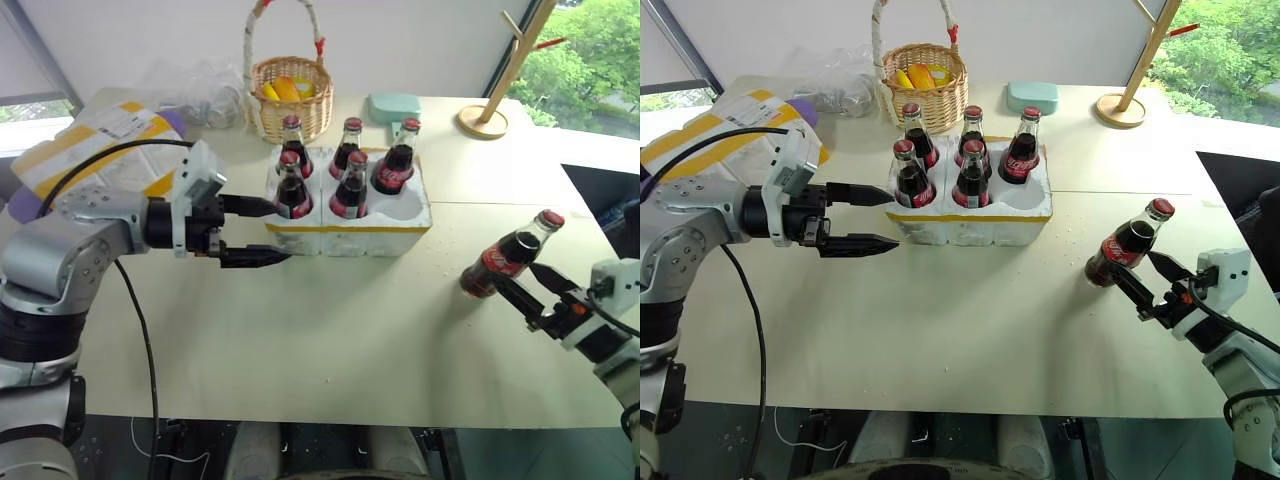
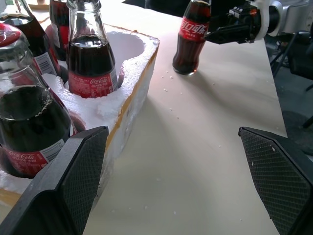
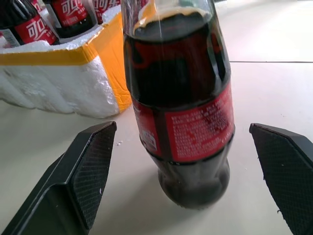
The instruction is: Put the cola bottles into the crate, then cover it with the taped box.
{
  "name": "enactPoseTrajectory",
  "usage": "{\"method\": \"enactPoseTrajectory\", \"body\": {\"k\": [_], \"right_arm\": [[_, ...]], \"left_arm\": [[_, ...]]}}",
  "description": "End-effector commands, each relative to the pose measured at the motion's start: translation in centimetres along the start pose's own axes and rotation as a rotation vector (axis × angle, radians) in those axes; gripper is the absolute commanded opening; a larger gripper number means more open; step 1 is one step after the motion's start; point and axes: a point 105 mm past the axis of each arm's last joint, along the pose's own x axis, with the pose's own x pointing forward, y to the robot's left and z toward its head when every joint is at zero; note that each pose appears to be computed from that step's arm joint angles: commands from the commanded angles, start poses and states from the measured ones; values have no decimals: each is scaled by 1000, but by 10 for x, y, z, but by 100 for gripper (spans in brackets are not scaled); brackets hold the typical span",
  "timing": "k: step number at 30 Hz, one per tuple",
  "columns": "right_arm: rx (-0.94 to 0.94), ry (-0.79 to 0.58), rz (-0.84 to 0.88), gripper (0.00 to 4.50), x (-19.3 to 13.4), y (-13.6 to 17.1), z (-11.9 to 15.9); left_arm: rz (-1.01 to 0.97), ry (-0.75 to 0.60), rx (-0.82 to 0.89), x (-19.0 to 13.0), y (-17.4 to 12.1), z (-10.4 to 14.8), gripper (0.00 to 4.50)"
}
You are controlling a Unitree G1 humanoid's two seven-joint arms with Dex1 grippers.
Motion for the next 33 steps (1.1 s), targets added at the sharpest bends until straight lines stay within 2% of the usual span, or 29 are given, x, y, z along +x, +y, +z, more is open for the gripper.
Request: {"method": "enactPoseTrajectory", "body": {"k": [1, 9, 11, 13, 14, 17, 20, 23, 28, 33], "right_arm": [[-33, -33, 3, 450, 9, -4, 11], [-25, -28, 22, 450, 27, -7, 13], [-6, -41, 35, 397, 29, -5, 15], [-3, -48, 45, 307, 29, -3, 16], [-6, -49, 43, 279, 29, -3, 17], [-12, -63, 29, 279, 27, -5, 22], [-23, -117, 19, 279, 26, -6, 39], [-77, -185, 48, 279, 30, 2, 71], [-161, -290, 218, 279, 47, 44, 128], [-197, -336, 386, 279, 67, 86, 159]], "left_arm": [[15, -33, 41, -3, -1, 10, 446], [24, -46, 47, -1, 1, 12, 446], [23, -46, 49, -1, 1, 12, 450], [19, -46, 50, -1, 0, 13, 450], [17, -47, 50, -1, -1, 13, 450], [12, -47, 50, -1, -2, 13, 450], [7, -47, 49, 0, -2, 12, 450], [-4, -49, 49, 1, -3, 12, 450], [-16, -52, 51, 3, -4, 13, 450], [-16, -54, 56, 4, -4, 14, 450]]}}
